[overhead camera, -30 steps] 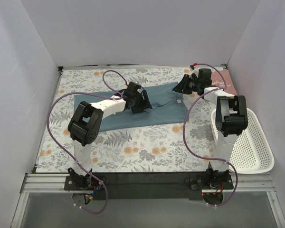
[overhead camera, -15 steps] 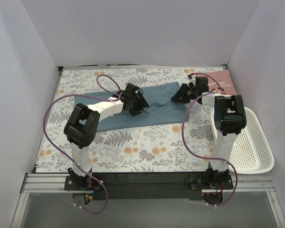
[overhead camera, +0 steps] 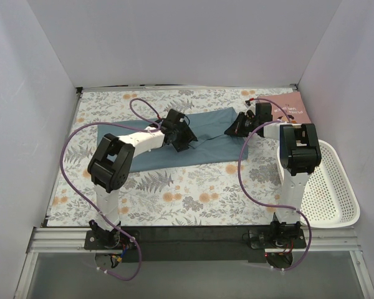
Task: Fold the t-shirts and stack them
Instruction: Fold the tshirt
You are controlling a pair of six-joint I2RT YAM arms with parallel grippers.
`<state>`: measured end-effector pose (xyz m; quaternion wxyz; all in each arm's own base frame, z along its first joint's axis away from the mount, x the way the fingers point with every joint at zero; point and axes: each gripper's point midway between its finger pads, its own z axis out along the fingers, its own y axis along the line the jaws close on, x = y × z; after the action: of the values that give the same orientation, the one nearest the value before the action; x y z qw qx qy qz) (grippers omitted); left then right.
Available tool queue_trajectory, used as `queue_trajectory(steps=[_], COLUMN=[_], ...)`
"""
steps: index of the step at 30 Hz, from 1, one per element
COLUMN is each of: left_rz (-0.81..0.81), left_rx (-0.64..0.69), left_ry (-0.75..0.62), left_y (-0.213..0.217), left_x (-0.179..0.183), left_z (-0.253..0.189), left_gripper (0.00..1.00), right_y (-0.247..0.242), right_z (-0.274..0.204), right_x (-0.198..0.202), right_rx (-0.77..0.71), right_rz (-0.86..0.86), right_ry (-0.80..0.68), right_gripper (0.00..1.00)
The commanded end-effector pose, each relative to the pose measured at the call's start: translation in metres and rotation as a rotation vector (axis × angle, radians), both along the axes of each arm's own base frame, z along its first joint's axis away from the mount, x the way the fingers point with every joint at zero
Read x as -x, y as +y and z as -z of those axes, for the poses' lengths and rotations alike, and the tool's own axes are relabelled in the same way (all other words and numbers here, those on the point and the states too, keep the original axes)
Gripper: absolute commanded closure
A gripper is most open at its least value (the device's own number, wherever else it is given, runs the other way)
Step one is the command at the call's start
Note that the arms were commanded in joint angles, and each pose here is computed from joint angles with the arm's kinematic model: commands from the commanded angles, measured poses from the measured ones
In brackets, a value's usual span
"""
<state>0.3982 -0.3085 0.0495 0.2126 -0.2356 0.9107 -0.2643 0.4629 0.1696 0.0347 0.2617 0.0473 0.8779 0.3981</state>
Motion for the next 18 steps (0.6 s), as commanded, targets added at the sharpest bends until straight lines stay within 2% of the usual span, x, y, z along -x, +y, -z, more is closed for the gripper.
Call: queue_trajectory(steps=[1,4,11,15,16,18], left_rz=[-0.005,-0.008,-0.016,-0.02,-0.017,-0.016], left_rx=[0.038,0.039,0.026,0.024,0.026,0.029], left_ry=[-0.031,-0.019,0.016,0.028,0.029,0.018], left_y=[-0.011,-0.013,-0.015,-0.016,-0.017,-0.018], left_x=[-0.009,-0.009,-0.006,-0.007,-0.007,-0.007], left_z=[-0.016,-0.011,0.006,0.011,0.01,0.005], left_gripper=[0.48,0.51,0.54,0.63,0.7,0.74], right_y=[0.006,0.007,0.008,0.009,0.01,0.01], right_z=[-0.029,-0.031,-0.035,-0.035,-0.036,-0.037], right_x=[-0.015,-0.015,-0.015,-0.014,-0.014,-0.014], right_rx=[-0.017,-0.02,-0.027,-0.03,-0.032,-0.032], right_rz=[-0.024,-0.03,-0.038,-0.046,-0.049,-0.051], right_ry=[-0.094,-0.098,-0.107,-0.108,-0.112,-0.114], right_gripper=[0.92,0.99,0.99,0.99,0.99,0.99])
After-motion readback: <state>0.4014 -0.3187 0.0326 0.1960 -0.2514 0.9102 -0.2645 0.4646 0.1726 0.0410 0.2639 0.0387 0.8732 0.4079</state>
